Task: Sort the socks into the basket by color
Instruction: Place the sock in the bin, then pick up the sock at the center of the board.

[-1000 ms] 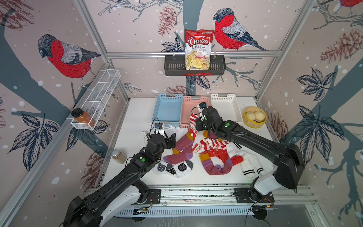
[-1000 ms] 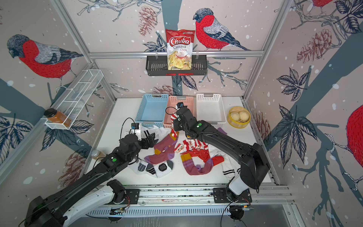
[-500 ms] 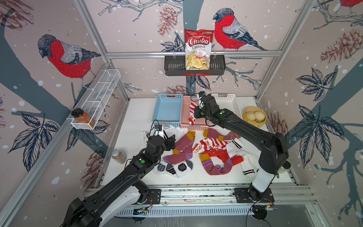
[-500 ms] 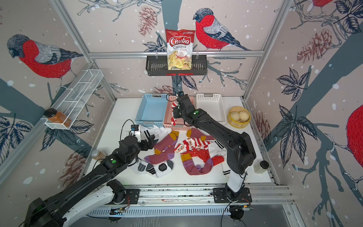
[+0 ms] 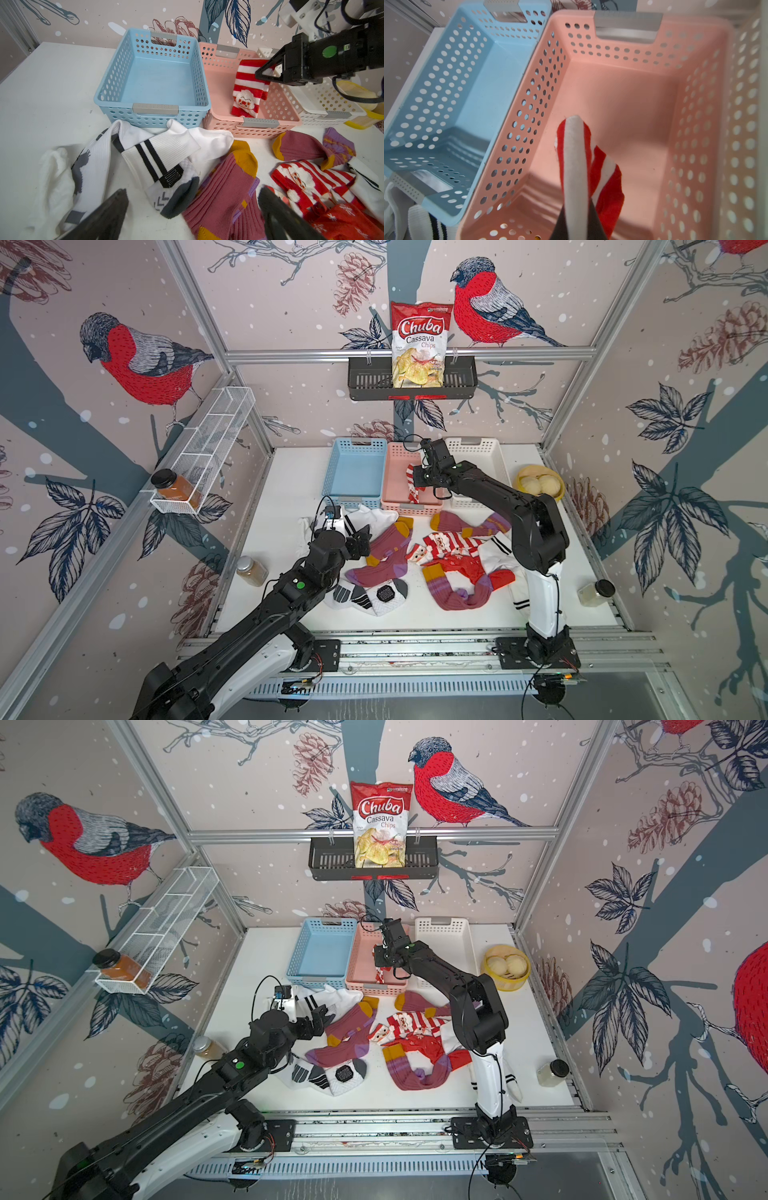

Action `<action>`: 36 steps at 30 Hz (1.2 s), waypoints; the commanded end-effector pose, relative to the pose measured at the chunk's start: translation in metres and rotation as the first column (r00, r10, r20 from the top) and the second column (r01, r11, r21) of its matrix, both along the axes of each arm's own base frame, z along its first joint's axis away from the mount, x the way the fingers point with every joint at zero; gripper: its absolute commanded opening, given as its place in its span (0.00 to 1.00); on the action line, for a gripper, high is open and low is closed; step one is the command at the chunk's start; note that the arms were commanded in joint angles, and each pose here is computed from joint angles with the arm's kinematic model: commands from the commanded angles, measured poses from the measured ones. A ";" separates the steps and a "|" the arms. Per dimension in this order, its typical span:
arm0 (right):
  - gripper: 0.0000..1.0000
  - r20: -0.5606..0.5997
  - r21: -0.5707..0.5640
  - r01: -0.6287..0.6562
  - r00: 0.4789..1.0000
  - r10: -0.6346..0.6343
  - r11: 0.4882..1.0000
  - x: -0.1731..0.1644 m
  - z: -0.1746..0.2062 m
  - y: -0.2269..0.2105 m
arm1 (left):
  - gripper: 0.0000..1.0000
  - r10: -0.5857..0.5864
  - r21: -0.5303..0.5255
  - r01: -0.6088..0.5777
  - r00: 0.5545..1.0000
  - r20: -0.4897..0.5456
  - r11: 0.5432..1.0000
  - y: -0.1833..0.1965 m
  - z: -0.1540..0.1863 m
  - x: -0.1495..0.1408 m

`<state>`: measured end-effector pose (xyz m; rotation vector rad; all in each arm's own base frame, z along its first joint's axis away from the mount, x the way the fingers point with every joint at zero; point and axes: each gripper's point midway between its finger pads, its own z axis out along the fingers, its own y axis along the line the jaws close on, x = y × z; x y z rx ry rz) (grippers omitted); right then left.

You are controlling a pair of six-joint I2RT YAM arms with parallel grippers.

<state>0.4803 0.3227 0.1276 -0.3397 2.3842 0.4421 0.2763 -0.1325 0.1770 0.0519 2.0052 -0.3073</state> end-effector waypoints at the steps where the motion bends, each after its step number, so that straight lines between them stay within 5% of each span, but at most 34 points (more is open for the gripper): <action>1: 0.23 -0.018 0.002 -0.016 1.000 0.016 1.000 0.003 -0.006 0.001 | 0.98 -0.024 -0.025 0.024 1.000 0.012 0.999 -0.009 0.008 0.004; 6: 0.42 -0.009 0.014 -0.012 1.000 0.012 1.000 0.001 0.001 -0.001 | 0.97 -0.061 -0.012 0.061 0.998 -0.014 0.998 -0.017 0.000 0.006; 12: 0.53 0.041 0.052 0.005 0.999 -0.007 0.999 -0.011 0.031 -0.011 | 0.97 -0.064 -0.010 0.064 0.998 -0.022 0.998 -0.018 -0.002 0.005; 36: 0.56 0.061 0.085 0.082 0.994 -0.088 0.993 -0.105 0.024 -0.070 | 0.95 -0.160 -0.012 0.160 0.979 -0.124 0.987 -0.040 -0.033 0.004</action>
